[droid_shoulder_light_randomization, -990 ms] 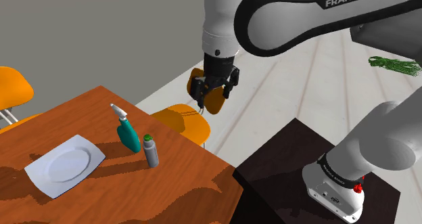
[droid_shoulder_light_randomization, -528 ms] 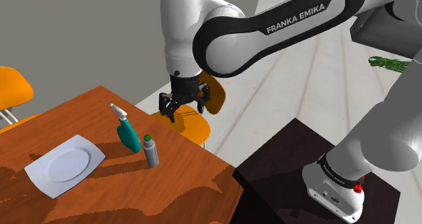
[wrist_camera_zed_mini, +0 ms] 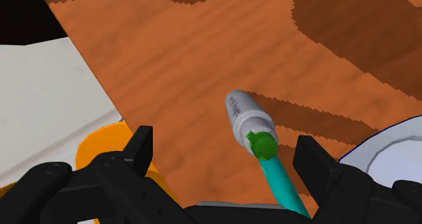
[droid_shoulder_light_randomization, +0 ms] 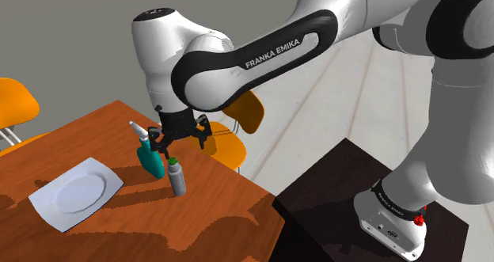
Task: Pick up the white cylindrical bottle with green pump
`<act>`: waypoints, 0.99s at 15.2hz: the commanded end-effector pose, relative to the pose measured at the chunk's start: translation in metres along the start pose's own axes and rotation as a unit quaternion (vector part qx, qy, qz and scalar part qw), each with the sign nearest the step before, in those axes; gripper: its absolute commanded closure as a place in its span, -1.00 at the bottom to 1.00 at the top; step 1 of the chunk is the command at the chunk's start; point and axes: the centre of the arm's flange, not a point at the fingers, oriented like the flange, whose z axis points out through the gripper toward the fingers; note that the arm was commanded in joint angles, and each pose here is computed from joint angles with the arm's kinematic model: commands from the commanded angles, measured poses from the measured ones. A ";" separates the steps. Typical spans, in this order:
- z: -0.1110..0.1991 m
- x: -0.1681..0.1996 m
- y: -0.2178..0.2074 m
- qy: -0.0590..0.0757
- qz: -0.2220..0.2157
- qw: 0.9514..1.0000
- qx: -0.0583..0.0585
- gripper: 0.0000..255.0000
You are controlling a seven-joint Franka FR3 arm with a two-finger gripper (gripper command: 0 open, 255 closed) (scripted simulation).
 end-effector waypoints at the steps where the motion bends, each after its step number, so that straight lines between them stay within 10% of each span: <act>1: 0.014 0.007 -0.023 -0.002 0.010 1.000 -0.002 -1.00; 12: 0.063 0.016 -0.040 -0.004 0.017 1.000 -0.002 -1.00; 13: 0.064 0.016 -0.042 -0.004 0.017 1.000 -0.002 1.00; 15: 0.063 0.016 -0.042 -0.004 0.017 1.000 -0.002 1.00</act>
